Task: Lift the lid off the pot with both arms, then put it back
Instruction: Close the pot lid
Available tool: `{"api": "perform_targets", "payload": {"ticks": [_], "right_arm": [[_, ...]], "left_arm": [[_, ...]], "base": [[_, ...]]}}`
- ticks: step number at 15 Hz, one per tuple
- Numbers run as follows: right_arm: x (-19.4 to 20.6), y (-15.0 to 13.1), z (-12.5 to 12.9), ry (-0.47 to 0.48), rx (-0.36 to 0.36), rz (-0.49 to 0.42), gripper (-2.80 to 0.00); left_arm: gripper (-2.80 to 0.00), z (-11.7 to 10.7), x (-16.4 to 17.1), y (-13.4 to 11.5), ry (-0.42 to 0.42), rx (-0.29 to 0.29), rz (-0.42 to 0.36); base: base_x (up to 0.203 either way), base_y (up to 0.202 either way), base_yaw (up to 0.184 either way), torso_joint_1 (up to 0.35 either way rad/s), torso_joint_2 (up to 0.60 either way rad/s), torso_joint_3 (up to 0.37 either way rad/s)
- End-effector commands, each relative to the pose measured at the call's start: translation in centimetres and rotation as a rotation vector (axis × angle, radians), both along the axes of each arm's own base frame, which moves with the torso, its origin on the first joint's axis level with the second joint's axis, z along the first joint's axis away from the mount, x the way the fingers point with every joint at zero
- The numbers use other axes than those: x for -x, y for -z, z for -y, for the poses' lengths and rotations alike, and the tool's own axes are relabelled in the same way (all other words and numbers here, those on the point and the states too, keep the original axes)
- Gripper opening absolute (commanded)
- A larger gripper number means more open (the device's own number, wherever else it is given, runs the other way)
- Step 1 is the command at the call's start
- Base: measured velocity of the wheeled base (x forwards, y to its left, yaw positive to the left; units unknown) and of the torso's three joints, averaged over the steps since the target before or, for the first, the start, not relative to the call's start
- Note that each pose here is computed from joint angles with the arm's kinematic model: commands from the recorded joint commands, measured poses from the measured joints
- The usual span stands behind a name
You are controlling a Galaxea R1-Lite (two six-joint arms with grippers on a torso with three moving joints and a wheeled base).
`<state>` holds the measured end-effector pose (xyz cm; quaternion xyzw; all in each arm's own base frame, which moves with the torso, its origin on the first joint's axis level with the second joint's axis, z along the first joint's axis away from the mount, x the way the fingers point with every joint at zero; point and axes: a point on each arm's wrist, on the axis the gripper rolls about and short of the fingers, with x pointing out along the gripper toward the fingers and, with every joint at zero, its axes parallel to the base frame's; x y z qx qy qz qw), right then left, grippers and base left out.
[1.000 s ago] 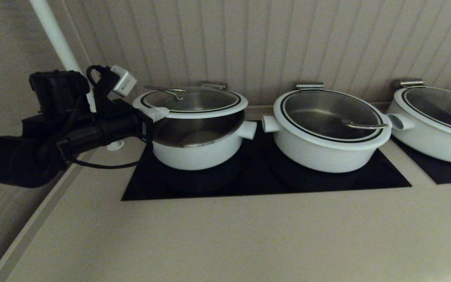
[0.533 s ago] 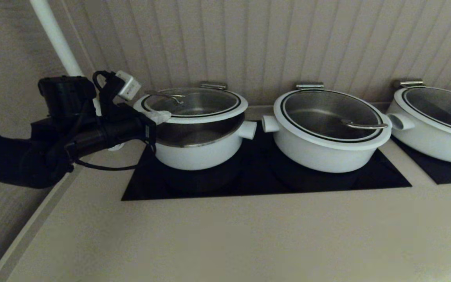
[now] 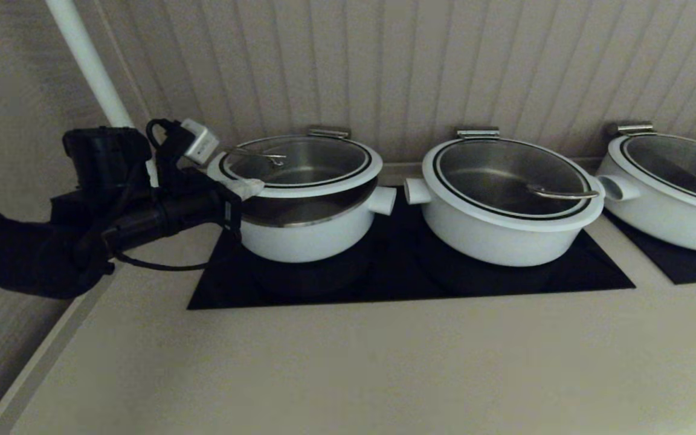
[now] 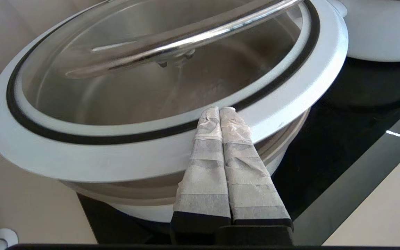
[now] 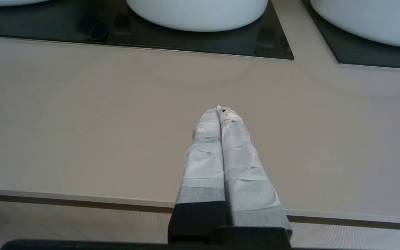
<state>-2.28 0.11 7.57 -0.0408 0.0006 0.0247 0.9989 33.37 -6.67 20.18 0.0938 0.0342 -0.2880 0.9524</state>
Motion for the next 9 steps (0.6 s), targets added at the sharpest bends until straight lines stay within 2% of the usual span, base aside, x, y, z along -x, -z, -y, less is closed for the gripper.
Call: {"api": "perform_targets", "payload": {"ticks": [1,9], "right_arm": [[0.0,0.0,0.0,-0.001,0.001,0.0,-2.8],[0.0,0.0,0.0,-0.003,0.001,0.0,-2.8]], "left_arm": [[-2.8,-0.12,0.51,0.27,0.001,0.0,0.002],[-2.8,-0.17,1.12,1.23,0.004,-0.005,-0.015]], "base": [[0.0,0.0,0.0,0.0,0.0,0.0],[0.0,0.0,0.0,0.0,0.0,0.0]]}}
